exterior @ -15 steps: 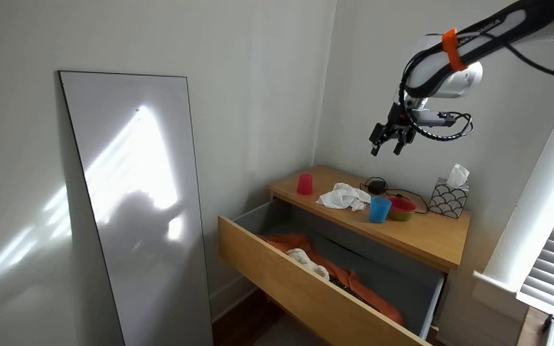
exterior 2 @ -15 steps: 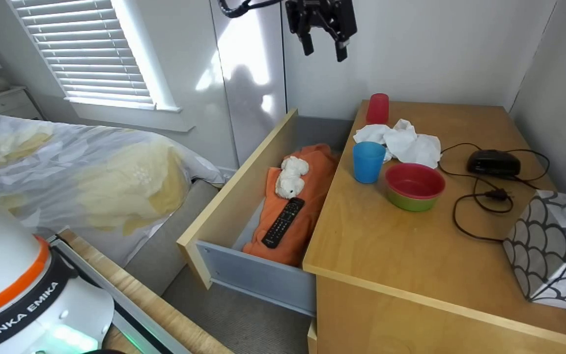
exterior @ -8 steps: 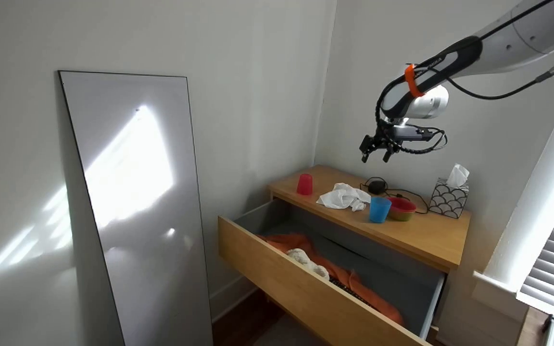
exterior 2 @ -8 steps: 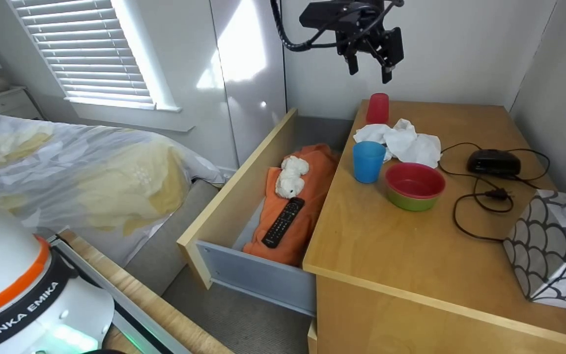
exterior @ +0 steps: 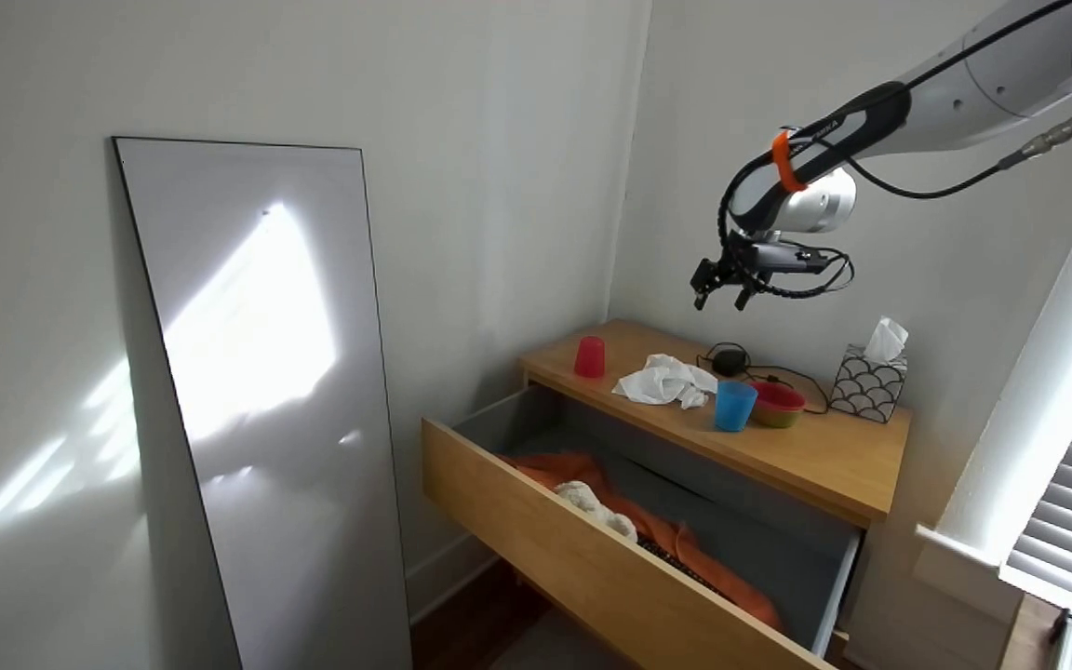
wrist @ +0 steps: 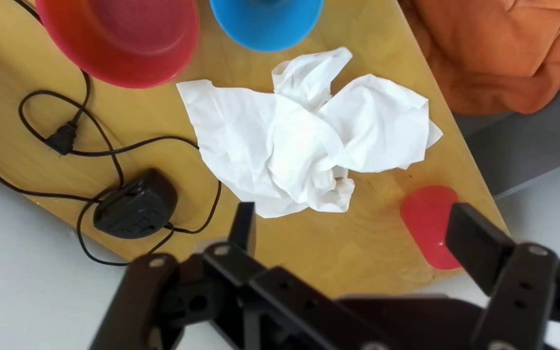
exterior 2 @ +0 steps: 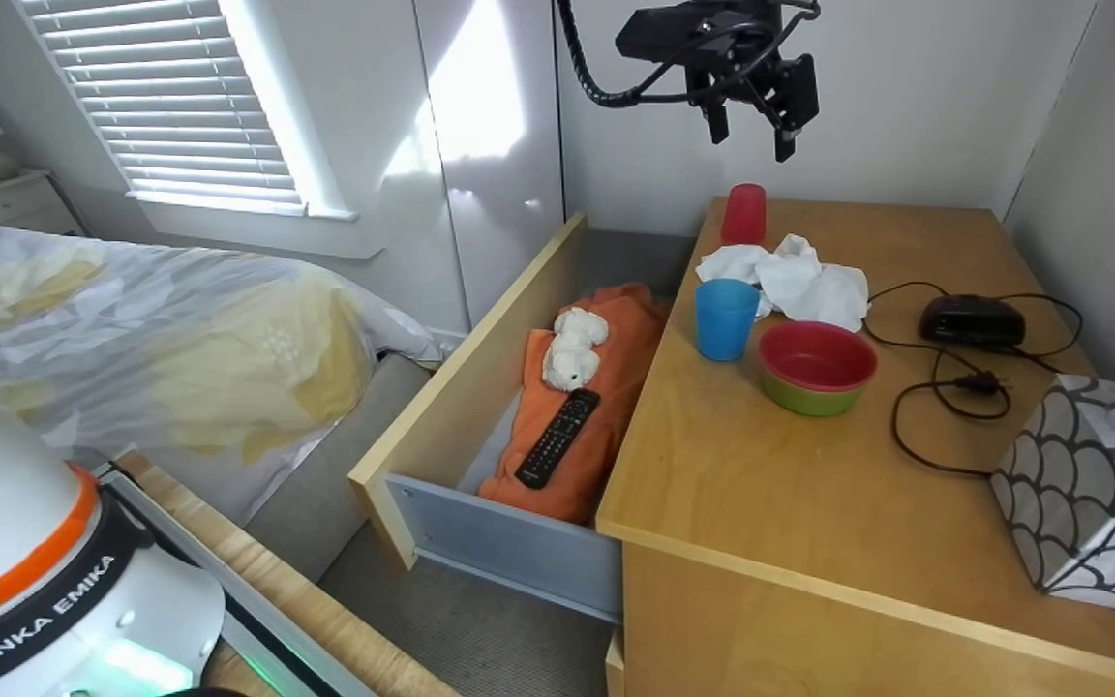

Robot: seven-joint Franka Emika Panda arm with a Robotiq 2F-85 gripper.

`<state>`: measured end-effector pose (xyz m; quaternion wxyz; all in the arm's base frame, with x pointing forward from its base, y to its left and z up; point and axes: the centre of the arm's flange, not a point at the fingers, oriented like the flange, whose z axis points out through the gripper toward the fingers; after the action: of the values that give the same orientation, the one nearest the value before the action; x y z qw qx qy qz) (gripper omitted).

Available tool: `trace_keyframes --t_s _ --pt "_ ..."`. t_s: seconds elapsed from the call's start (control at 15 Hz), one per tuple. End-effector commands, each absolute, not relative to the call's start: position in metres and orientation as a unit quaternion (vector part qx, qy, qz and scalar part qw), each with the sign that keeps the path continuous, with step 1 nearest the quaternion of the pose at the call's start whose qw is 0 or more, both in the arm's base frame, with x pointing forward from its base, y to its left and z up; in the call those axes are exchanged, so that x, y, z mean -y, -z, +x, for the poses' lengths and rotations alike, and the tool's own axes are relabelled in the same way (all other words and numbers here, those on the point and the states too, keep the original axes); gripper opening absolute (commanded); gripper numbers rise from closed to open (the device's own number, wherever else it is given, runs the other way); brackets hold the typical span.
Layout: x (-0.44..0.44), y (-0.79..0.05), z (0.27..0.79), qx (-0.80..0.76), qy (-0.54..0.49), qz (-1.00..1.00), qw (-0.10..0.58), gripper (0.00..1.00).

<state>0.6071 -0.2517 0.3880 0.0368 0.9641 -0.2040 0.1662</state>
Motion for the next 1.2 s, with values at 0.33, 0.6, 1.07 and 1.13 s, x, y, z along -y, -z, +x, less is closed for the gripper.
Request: trace_keyframes --t_s 0.33,0.6,1.07,1.13 --pt "0.290 -0.302 0.641 0.197 -0.125 0.972 0.026 1.00" --pt "0.302 -0.260 0.657 0.175 -0.121 0.977 0.006 1.00" --pt "0.316 -0.217 0.689 0.131 -0.132 0.983 -0.013 1.00" --pt "0.319 -0.212 0.692 0.125 -0.135 0.983 -0.011 1.00"
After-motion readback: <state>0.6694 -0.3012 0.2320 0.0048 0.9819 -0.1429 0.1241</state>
